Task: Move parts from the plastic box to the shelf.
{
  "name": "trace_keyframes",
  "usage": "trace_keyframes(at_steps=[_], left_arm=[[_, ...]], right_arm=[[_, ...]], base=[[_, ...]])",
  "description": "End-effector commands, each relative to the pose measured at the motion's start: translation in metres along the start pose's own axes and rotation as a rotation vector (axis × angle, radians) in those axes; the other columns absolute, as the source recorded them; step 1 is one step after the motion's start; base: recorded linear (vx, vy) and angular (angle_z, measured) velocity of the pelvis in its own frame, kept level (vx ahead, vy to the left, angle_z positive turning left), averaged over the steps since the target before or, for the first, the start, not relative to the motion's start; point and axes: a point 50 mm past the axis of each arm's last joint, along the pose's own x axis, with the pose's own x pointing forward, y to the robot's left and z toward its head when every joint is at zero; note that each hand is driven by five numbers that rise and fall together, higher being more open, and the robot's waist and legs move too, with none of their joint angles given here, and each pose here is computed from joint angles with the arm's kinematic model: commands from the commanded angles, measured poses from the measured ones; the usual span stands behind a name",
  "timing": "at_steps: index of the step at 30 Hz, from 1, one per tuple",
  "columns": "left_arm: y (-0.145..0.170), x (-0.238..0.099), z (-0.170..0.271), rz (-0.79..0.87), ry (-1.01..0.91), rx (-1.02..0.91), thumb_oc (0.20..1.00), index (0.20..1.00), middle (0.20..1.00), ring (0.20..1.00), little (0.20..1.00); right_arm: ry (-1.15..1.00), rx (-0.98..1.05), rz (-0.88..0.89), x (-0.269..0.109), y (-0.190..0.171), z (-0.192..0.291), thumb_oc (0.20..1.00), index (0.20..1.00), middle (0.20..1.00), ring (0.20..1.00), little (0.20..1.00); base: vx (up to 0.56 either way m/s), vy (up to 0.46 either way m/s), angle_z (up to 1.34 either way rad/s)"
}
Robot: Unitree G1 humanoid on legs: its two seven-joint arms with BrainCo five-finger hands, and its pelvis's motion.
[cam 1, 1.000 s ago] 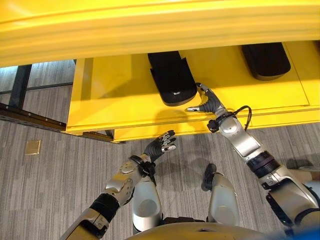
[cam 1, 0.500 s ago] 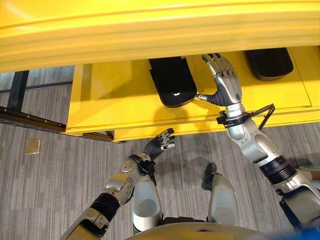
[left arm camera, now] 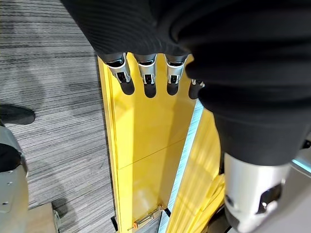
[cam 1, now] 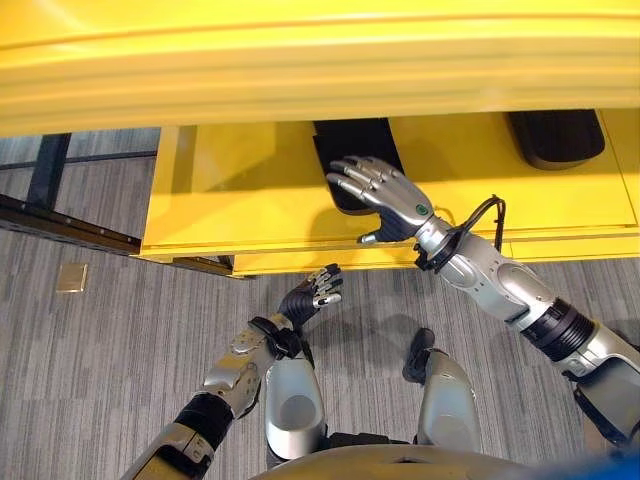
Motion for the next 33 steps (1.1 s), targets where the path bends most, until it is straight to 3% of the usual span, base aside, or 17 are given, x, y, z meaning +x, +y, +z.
trace_keyframes(at_steps=[1, 9, 20, 22, 25, 33], left_arm=[[-0.010, 0.002, 0.008, -0.085, -0.051, 0.046, 1.000, 1.000, 1.000, 1.000, 1.000], [-0.013, 0.002, 0.006, -0.095, -0.047, 0.035, 1.000, 1.000, 1.000, 1.000, 1.000], [-0.017, 0.005, 0.005, -0.088, -0.045, 0.016, 1.000, 1.000, 1.000, 1.000, 1.000], [-0.018, 0.006, 0.005, -0.088, -0.043, 0.017, 1.000, 1.000, 1.000, 1.000, 1.000], [-0.016, 0.004, 0.006, -0.098, -0.033, 0.021, 1.000, 1.000, 1.000, 1.000, 1.000], [-0.011, 0.001, 0.004, -0.102, -0.022, 0.035, 1.000, 1.000, 1.000, 1.000, 1.000]], right_arm=[[-0.052, 0.016, -0.008, 0.013, -0.019, 0.009, 1.000, 1.000, 1.000, 1.000, 1.000], [0.093, 0.022, 0.050, 0.012, -0.005, -0.005, 1.000, 1.000, 1.000, 1.000, 1.000], [0.268, -0.114, -0.137, -0.001, 0.004, -0.033, 1.000, 1.000, 1.000, 1.000, 1.000], [0.291, -0.123, -0.114, -0.003, 0.007, -0.036, 1.000, 1.000, 1.000, 1.000, 1.000], [0.327, -0.130, 0.069, -0.005, 0.027, -0.043, 1.000, 1.000, 1.000, 1.000, 1.000], [0.287, -0.195, 0.195, -0.008, 0.047, -0.040, 1.000, 1.000, 1.000, 1.000, 1.000]], base=[[0.01, -0.001, 0.05], [0.00, -0.001, 0.08], [0.00, 0.000, 0.00], [0.00, 0.000, 0.00], [0.00, 0.000, 0.00], [0.00, 0.000, 0.00]])
